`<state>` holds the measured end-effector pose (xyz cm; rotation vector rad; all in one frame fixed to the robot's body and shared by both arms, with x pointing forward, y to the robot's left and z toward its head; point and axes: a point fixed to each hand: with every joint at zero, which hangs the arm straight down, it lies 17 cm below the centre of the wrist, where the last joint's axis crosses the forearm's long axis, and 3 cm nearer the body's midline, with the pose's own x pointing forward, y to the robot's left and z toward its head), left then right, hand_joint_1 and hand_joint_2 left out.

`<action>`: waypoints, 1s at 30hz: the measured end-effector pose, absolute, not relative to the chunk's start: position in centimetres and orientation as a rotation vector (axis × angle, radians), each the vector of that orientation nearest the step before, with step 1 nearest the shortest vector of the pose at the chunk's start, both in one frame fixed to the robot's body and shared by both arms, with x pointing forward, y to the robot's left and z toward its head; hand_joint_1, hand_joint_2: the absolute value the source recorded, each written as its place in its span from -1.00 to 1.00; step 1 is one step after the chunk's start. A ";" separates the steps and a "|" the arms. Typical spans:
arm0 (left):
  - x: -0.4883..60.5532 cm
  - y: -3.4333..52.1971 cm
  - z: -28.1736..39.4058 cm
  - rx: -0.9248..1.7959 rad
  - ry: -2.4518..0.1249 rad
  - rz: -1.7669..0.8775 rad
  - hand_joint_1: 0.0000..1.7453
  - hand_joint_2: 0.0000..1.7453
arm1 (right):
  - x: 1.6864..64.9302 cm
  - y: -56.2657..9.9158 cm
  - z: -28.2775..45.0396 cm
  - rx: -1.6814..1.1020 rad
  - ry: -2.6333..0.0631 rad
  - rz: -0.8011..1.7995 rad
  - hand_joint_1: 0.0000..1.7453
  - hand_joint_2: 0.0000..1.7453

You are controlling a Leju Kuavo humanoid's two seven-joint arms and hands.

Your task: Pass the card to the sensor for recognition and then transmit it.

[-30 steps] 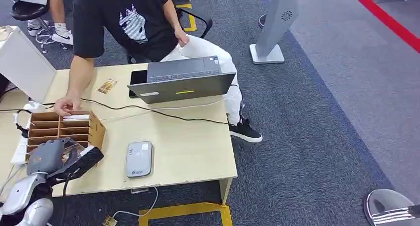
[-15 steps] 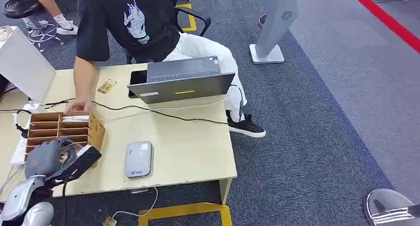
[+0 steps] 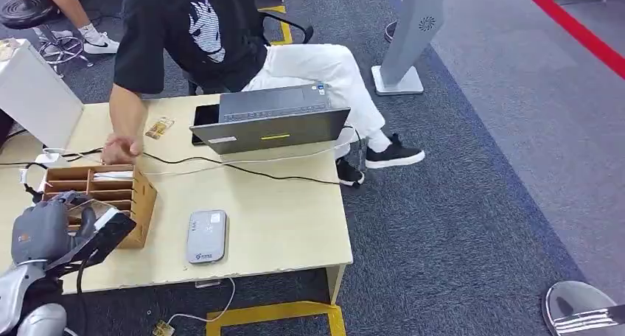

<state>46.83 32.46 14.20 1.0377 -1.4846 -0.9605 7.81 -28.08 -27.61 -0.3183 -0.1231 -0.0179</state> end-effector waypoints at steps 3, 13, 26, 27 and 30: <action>46.8 32.2 15.0 1.046 -1.509 -0.958 1.00 1.00 | 7.8 -28.0 -27.6 -0.318 -0.122 -0.022 -1.00 1.00; 46.9 32.8 15.8 1.067 -1.520 -0.932 1.00 1.00 | 7.7 -28.1 -27.6 -0.317 -0.114 -0.025 -1.00 1.00; 46.7 34.2 14.8 1.058 -1.498 -0.883 1.00 1.00 | 7.5 -28.1 -27.6 -0.318 -0.109 -0.019 -1.00 1.00; 46.7 34.2 14.7 1.057 -1.496 -0.882 1.00 1.00 | 7.5 -28.0 -27.6 -0.318 -0.109 -0.018 -1.00 1.00; 46.6 34.4 14.5 1.056 -1.494 -0.881 1.00 1.00 | 7.5 -28.0 -27.6 -0.318 -0.110 -0.017 -1.00 1.00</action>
